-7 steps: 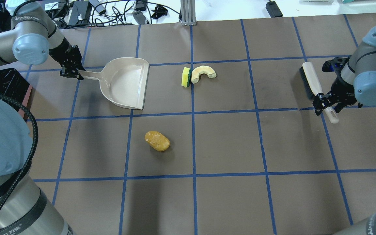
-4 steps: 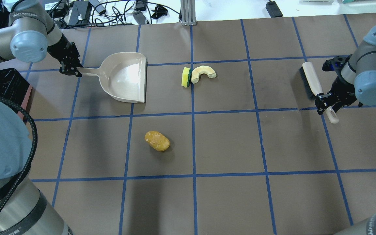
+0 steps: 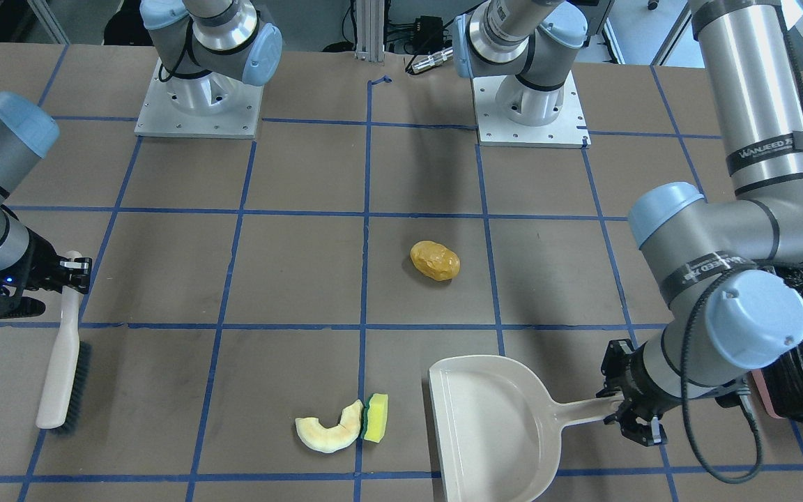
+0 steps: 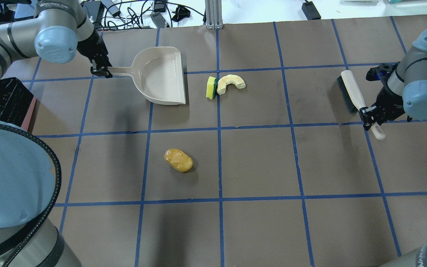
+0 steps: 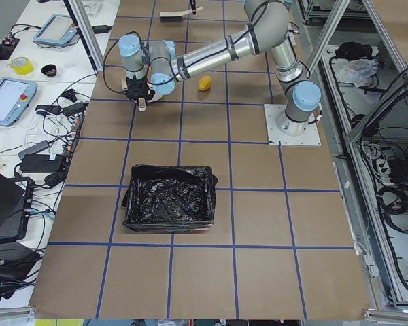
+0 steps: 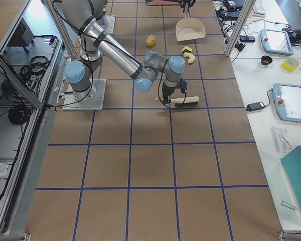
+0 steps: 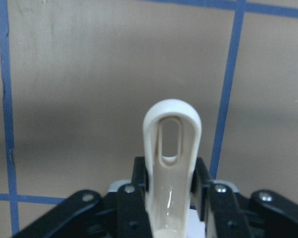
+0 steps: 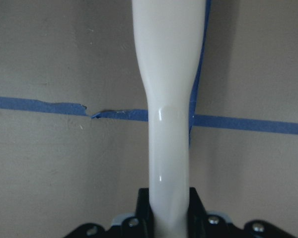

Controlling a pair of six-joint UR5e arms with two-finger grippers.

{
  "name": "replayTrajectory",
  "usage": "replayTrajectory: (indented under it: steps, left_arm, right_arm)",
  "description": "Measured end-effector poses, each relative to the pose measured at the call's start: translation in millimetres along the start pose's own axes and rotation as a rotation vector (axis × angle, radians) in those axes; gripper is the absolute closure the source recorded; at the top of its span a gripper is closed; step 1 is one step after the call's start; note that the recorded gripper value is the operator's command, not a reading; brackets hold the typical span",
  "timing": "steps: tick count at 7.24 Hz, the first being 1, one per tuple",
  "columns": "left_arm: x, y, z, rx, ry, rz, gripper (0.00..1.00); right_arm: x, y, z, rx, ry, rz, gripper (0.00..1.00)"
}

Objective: Sweep and dump trash into bin
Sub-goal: 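Slide the dustpan toward the sponge and peel while lifting the brush with the right gripper, then sweep the sponge and banana peel into the dustpan with the right gripper's brush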

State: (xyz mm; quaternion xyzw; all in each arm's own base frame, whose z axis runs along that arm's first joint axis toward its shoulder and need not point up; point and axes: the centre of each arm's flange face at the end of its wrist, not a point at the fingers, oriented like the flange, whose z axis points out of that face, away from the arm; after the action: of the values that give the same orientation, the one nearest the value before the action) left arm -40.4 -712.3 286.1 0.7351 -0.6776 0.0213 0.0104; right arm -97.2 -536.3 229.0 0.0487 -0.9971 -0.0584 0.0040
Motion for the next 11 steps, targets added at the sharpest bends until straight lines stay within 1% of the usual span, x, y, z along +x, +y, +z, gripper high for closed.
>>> replayTrajectory:
  steps: [2,4,5,6,8,9,11]
  left_arm:
    - [-8.5,38.3,5.8,0.020,-0.023,0.075,1.00]
    - [-19.5,62.7,7.9,0.046,-0.062,0.125,1.00]
    - [-21.9,66.8,11.5,0.060,-0.075,0.130,1.00]
    - [-23.7,70.1,15.0,0.075,-0.084,0.134,1.00]
    - [-26.4,76.0,19.2,0.090,-0.092,0.138,1.00]
    - [-27.0,78.2,19.3,0.089,-0.092,0.139,1.00]
    - [-26.6,80.5,15.7,0.085,-0.081,0.131,1.00]
  right_arm:
    - [-14.0,-4.1,-16.2,0.029,0.017,0.000,0.92]
    - [-56.3,-24.6,-39.5,0.063,0.038,0.022,0.92]
    - [-82.9,-33.0,-43.7,0.062,0.037,0.045,0.91]
    - [-114.2,-39.4,-41.3,0.056,0.024,0.070,0.91]
    - [-195.0,-49.2,-37.9,0.056,-0.022,0.106,0.91]
    - [-228.2,-52.3,-35.4,0.047,-0.030,0.110,0.90]
    - [-282.7,-58.9,-25.5,0.020,-0.026,0.075,0.90]
